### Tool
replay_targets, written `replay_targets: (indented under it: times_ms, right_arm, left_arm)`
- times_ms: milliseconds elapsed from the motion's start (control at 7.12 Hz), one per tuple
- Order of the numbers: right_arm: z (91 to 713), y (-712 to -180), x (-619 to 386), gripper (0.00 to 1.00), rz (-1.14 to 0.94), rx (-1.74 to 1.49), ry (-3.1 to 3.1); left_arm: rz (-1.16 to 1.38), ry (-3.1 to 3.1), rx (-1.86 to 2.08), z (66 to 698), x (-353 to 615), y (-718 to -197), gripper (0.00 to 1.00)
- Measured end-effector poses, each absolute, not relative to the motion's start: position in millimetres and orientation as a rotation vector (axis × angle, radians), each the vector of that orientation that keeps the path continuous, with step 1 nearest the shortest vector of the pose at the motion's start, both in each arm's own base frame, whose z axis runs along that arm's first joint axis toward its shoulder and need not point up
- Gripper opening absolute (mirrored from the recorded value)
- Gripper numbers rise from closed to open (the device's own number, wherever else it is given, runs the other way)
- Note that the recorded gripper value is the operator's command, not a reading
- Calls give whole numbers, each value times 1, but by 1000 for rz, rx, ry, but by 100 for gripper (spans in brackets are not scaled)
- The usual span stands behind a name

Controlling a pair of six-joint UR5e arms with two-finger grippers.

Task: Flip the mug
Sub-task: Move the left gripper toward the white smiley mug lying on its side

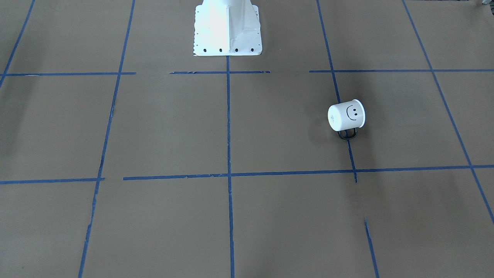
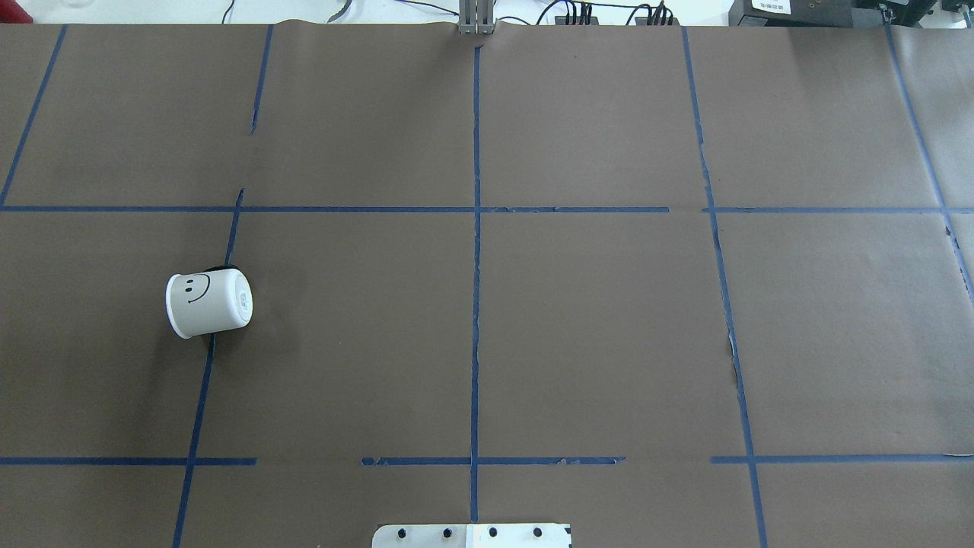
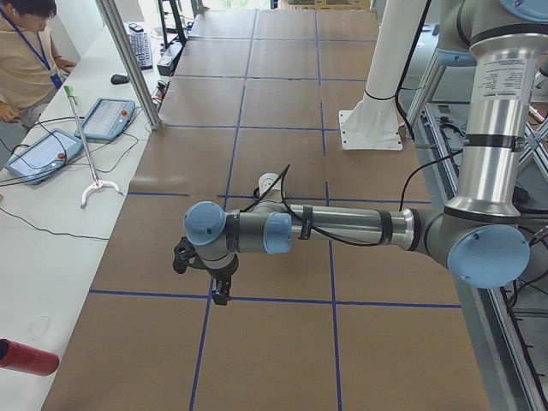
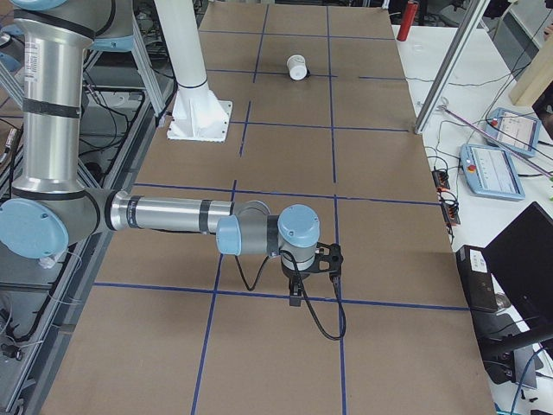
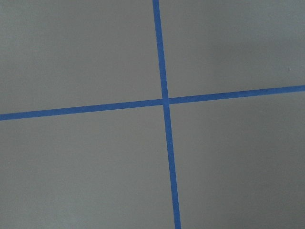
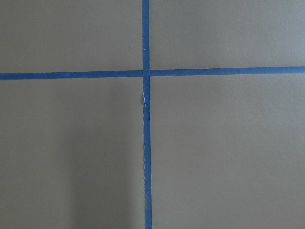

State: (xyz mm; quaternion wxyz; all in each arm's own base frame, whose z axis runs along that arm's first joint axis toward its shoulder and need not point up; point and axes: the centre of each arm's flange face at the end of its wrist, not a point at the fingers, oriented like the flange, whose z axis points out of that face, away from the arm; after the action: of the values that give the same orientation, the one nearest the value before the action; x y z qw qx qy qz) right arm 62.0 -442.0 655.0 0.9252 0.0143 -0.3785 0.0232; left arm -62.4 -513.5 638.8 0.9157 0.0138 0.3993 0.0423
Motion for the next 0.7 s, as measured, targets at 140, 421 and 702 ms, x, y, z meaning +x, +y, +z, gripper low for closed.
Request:
replay_targets:
  times_ms: [140, 421, 702]
  right_arm:
    - [655, -442, 62, 100, 48, 29, -776]
    - [655, -442, 62, 100, 48, 29, -776]
    - [655, -442, 62, 100, 48, 29, -776]
  left_arm:
    - [87, 821, 29, 637, -62, -514, 100]
    - [90, 820, 35, 633, -63, -515, 100]
    - [95, 823, 43, 630, -62, -515, 100]
